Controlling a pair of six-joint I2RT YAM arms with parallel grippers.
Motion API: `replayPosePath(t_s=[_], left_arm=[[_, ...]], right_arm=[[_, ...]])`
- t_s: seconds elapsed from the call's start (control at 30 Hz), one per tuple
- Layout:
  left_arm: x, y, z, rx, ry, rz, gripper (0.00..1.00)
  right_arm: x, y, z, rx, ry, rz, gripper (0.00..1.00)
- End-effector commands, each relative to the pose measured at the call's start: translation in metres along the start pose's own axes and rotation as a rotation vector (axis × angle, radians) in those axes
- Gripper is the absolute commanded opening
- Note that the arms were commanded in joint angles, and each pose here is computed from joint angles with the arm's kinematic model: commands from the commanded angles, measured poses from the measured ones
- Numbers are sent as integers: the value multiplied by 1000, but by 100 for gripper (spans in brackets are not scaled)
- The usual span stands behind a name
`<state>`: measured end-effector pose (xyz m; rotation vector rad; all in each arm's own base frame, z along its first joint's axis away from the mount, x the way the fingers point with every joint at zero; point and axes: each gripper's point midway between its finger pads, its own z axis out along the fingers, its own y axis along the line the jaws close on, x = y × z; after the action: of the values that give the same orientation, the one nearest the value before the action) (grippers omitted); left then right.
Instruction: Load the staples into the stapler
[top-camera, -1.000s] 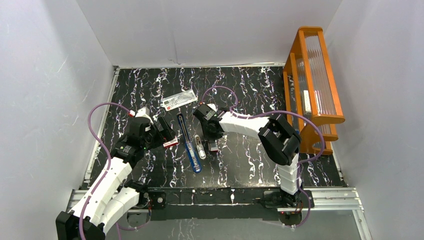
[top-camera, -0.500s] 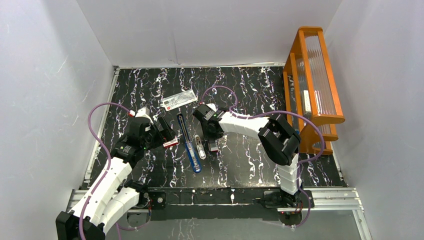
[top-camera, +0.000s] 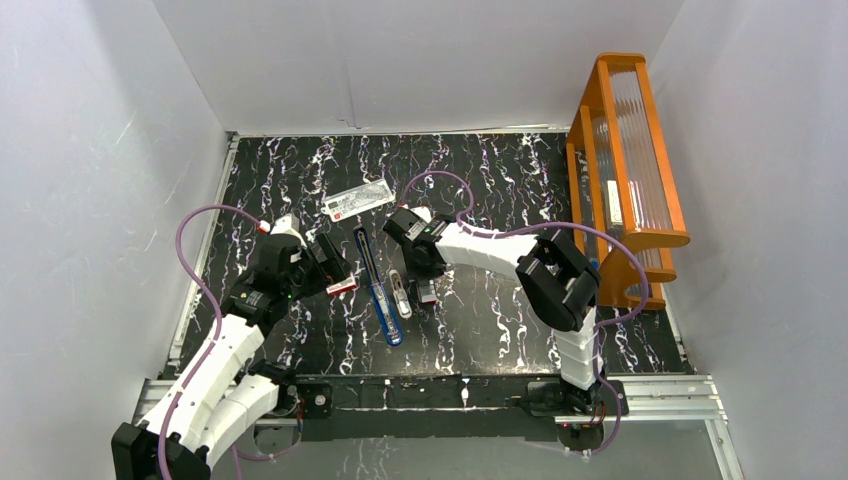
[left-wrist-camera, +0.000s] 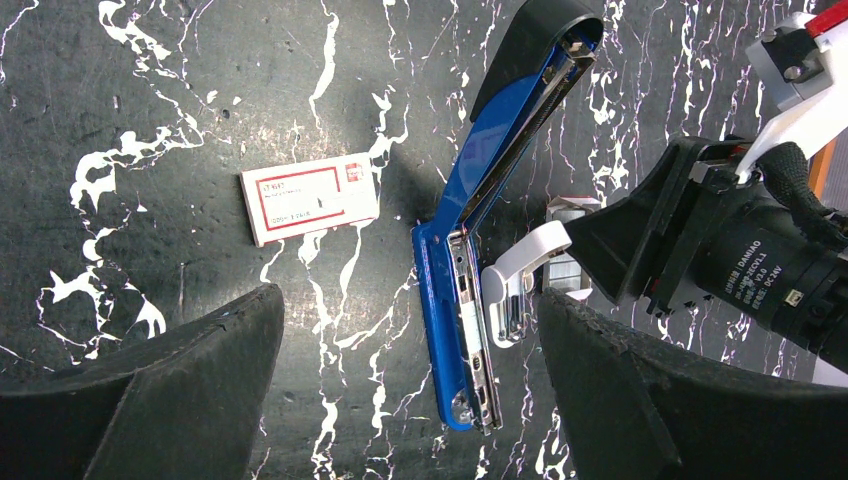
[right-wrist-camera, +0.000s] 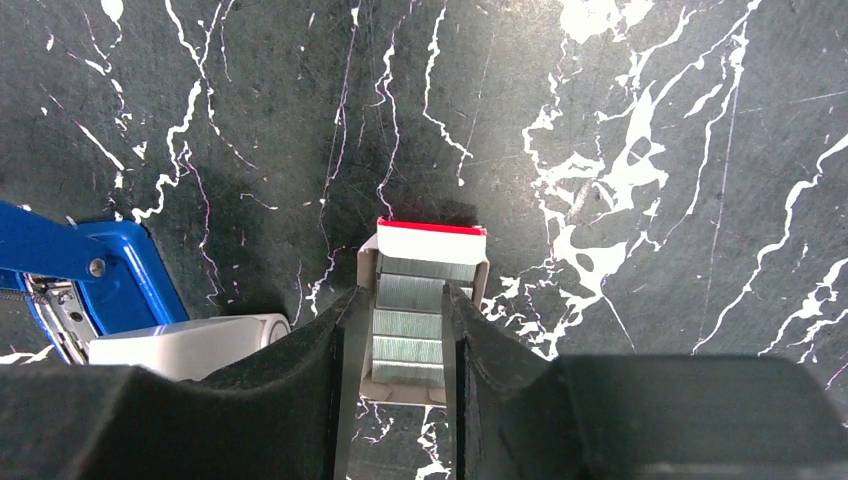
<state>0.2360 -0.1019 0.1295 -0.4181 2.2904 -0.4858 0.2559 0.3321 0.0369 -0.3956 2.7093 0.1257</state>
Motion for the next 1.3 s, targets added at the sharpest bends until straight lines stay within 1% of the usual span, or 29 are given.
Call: replayPosePath(t_s=[0.0, 0.2, 0.3, 0.43, 0.63, 0.83, 0.93, 1.1, 1.27], left_arm=[[-2, 1, 0, -3, -12, 7, 94], [-2, 1, 0, -4, -12, 5, 94], [-2, 1, 1, -4, -11, 7, 94], [-2, 1, 0, -3, -12, 7, 94], [-1, 1, 0, -3, -10, 8, 94], [-1, 1, 0, -2, -10, 8, 94], [-1, 1, 0, -3, -11, 7, 94], [-1, 1, 0, -3, -10, 6, 94], [-1, 1, 0, -2, -8, 6, 94]], right_arm=[[-7, 5, -3, 15, -16, 4, 42], [-4, 3, -1, 23, -10, 8, 45], [-4, 1, 0, 36, -7, 15, 45], [-3, 0, 0, 43, -9, 26, 41], [-1, -1, 2, 45, -4, 29, 40], [-2, -3, 2, 62, -10, 38, 35], [-10, -3, -7, 58, -38, 43, 34], [-25, 3, -27, 0, -97, 45, 34], [-25, 4, -43, -40, -125, 72, 35]])
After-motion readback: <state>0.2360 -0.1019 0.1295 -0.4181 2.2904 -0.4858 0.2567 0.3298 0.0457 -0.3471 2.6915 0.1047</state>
